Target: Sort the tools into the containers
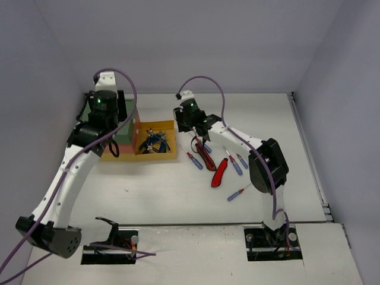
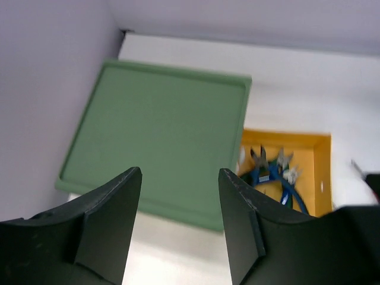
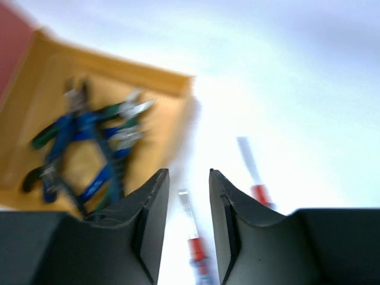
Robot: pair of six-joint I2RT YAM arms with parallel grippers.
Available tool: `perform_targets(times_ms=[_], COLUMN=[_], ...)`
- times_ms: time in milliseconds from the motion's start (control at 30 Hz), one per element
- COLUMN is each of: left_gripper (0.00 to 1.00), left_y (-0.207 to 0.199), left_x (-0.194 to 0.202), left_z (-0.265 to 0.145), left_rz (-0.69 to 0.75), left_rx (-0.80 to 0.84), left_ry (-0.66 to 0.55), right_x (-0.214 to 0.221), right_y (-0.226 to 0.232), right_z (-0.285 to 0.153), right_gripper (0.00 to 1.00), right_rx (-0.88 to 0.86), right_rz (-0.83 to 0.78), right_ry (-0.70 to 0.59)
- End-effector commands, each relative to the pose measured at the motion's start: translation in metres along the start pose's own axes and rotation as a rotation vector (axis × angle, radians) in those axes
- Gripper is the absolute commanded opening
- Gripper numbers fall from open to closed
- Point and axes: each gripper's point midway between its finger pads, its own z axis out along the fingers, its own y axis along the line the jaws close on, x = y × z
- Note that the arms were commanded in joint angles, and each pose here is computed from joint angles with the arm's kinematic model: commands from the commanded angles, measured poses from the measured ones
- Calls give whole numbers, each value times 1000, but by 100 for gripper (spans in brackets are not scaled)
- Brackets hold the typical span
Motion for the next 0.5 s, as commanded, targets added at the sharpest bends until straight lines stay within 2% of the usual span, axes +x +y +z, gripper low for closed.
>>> perform_targets(times_ms=[0,33,167,267,400,467], left_gripper=[50,50,50,50,50,51], left_y=[1,8,41,84,123,128], left_x=[-19,-12,-17,-19,-14,-8], left_z=[41,54,77,88,95,100], left_rz=[-25,-46,-134,-210,-306,-353], left_rx=[5,-14,-82,-161,-200,-163], left_ry=[27,65,88,90,101,121], right_x=[-12,-9,15,30,44,51], right_y=[-3,-3,-9,-15,-17,-13], right_z=[-3,0,19,28,35,38], right_gripper=[28,28,26,25,24,24], right_rx=[-34,-36,-21,-6,-13,-40], right_rz=[38,39,54,64,65,70], right_ry=[-33,-26,26,50,72,86])
